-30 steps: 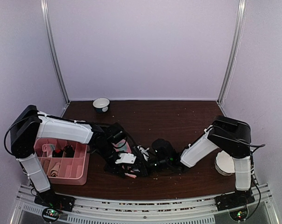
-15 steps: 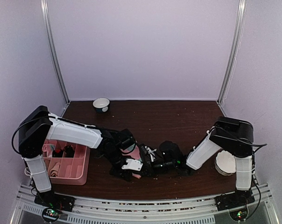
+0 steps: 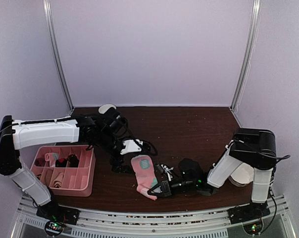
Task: Roll the socks
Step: Roll the sock.
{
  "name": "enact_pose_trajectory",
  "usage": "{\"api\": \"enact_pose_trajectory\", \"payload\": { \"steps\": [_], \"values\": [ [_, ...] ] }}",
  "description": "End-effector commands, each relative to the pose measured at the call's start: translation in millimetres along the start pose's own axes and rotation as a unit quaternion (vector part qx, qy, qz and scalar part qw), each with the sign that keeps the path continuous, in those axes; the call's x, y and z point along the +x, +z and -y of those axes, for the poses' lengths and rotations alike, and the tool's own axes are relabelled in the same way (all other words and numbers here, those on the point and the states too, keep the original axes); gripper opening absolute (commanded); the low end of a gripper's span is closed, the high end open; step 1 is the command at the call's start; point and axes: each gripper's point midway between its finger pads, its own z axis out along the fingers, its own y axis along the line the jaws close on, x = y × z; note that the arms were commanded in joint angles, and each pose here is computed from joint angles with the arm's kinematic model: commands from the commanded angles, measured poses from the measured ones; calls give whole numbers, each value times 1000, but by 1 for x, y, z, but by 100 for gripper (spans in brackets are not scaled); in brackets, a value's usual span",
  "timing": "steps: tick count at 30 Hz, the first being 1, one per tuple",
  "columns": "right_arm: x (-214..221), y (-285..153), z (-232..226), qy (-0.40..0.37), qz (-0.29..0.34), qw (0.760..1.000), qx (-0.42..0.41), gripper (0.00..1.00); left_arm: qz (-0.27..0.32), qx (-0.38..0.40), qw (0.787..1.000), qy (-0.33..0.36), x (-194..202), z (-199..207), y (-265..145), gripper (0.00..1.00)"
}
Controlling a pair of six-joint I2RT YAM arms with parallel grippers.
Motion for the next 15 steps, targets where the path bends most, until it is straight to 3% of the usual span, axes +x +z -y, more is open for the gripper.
{"api": "enact_pose_trajectory", "payload": {
  "steps": [1, 4, 10, 15],
  "values": [
    [124, -29, 108, 145, -178, 947, 224, 0, 7, 1, 991, -130, 19, -54, 0, 98],
    [121, -23, 109, 144, -177, 947, 227, 0, 21, 122, 979, -164, 33, -37, 12, 98],
    [121, -24, 118, 144, -173, 943, 244, 0, -45, 67, 981, -174, 71, -49, 56, 98],
    [120, -30, 122, 143, -160, 942, 258, 0, -99, 19, 987, -125, 78, -58, 83, 98]
  ]
}}
